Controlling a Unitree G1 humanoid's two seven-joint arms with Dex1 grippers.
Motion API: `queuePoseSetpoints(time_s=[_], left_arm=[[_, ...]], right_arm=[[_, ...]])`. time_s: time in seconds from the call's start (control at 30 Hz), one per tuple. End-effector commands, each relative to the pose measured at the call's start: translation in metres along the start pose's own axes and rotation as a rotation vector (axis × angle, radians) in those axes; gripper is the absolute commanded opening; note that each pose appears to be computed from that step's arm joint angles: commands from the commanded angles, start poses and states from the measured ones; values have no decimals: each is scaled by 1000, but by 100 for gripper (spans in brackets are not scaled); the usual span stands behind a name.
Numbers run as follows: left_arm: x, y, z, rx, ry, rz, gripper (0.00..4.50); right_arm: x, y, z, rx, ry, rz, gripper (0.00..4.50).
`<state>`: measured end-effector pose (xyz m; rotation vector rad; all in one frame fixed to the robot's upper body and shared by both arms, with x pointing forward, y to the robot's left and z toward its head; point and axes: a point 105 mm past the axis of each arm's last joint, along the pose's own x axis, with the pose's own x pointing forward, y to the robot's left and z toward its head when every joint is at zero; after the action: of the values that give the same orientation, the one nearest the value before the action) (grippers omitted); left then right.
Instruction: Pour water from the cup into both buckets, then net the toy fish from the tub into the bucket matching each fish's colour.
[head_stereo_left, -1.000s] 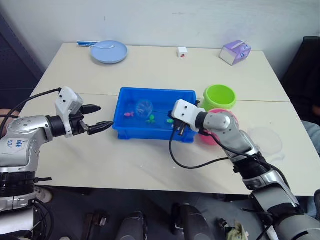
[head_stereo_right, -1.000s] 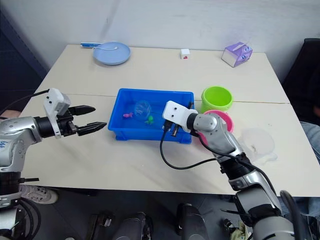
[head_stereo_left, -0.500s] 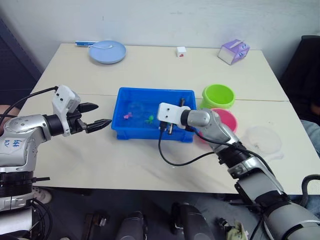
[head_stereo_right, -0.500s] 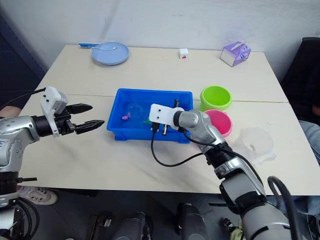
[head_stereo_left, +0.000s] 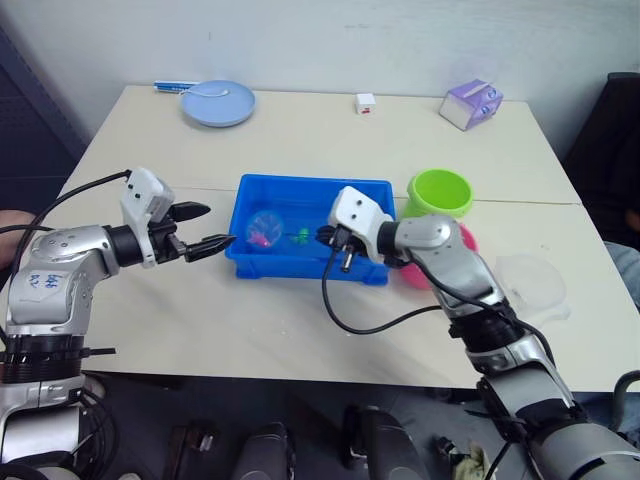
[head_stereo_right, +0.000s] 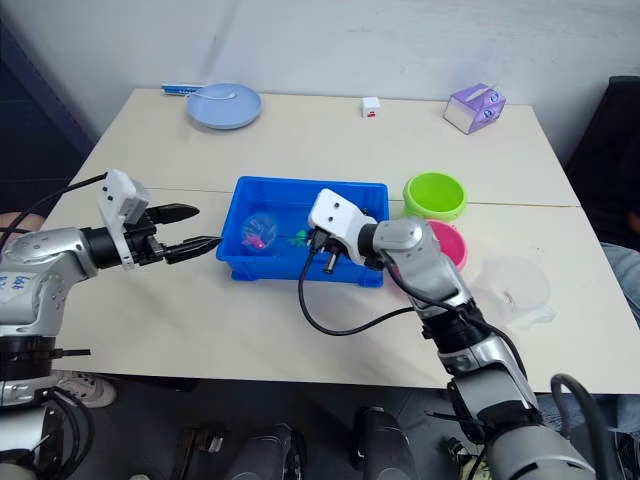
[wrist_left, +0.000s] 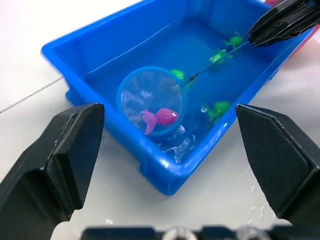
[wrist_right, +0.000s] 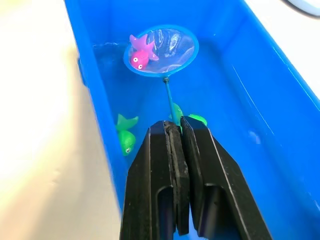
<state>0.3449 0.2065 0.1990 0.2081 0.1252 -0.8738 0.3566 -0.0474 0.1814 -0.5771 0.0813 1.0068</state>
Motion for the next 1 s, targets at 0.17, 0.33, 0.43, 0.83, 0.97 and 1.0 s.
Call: queuePoseSetpoints(time_s=[0.17,0.33,0.43,0.83,0.97,1.0], left_arm=[[35,-34,27,33,-84,-252,450],[70,-53,41,55,-136,-402,450],[85,-63,47,55,-159,-483,450],[127,-97,57,82,-204,-702,450],[130,-96,58,88,-214,-707,450],[131,-96,58,89,-216,-707,450]], right_arm=[[-69,-11,13,29,-57,-177,76],[-134,-6,-3,70,8,-399,76],[-162,1,-8,89,40,-488,76],[-240,14,-16,-337,423,-686,76],[-238,13,-14,-755,614,-568,76],[-237,13,-15,-875,659,-511,76]])
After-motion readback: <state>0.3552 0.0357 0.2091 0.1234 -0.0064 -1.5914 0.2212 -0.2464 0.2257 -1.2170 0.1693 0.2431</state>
